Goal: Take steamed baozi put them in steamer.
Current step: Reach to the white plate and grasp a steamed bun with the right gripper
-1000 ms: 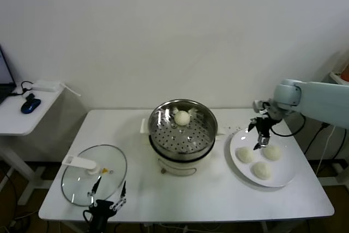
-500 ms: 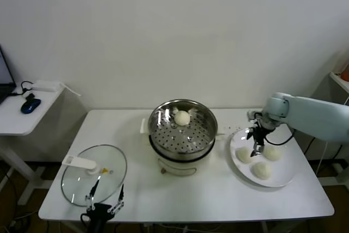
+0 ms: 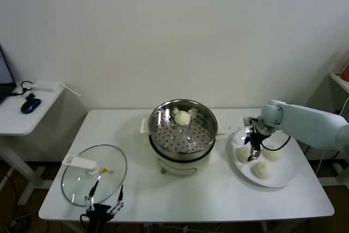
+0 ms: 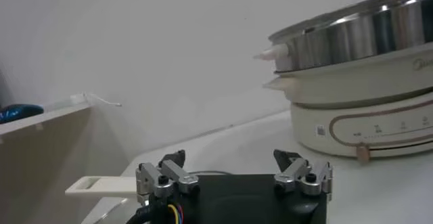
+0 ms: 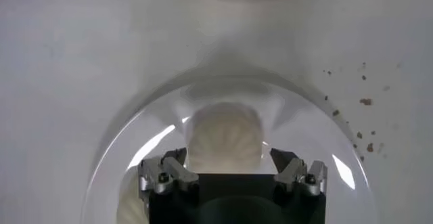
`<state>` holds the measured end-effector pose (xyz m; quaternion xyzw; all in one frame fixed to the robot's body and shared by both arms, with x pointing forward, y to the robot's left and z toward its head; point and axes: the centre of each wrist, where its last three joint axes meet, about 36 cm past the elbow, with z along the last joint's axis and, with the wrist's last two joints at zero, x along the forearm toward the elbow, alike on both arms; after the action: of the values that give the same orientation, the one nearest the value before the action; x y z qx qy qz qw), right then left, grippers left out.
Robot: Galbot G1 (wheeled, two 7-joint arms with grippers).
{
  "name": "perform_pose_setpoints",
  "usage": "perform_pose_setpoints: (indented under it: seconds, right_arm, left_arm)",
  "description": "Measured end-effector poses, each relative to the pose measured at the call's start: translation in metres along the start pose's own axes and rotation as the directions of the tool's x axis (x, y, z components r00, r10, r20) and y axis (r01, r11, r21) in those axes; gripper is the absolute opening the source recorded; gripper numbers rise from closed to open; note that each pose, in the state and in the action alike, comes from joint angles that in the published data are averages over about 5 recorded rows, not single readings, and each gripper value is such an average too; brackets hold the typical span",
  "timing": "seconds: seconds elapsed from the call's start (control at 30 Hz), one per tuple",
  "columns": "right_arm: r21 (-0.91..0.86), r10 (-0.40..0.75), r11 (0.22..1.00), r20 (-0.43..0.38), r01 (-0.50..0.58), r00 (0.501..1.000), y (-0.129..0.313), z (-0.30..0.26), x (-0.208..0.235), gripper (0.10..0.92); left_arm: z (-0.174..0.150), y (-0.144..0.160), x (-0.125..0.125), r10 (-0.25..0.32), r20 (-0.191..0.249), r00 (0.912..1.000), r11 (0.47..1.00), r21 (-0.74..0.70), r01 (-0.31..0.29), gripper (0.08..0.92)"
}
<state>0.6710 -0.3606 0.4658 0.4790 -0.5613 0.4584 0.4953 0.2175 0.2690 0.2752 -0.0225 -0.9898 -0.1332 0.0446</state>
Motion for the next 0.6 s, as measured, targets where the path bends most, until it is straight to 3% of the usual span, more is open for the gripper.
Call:
perform_pose_setpoints:
  seconds: [0.17, 0.43, 0.6]
  right_arm:
    - [0.002, 0.0, 1.0, -0.003, 0.0, 1.0, 0.0001, -0.0009, -0.002, 0.786]
    - [0.009, -0.007, 1.0, -0.006, 0.007, 1.0, 0.002, -0.001, -0.0038, 0.641]
    - [0.016, -0.008, 1.0, -0.009, 0.008, 1.0, 0.0024, 0.0012, 0.0031, 0.608]
  left_arm:
    - [-0.0002, 0.0006, -0.0004, -0.001, 0.001, 1.0, 1.0, -0.002, 0.001, 0.823]
    - [-0.0004, 0.0017, 0.0001, -0.002, 0.0, 1.0, 1.0, -0.006, 0.002, 0.823]
    - [-0.001, 0.002, 0.0008, -0.004, -0.001, 1.0, 1.0, -0.007, 0.004, 0.823]
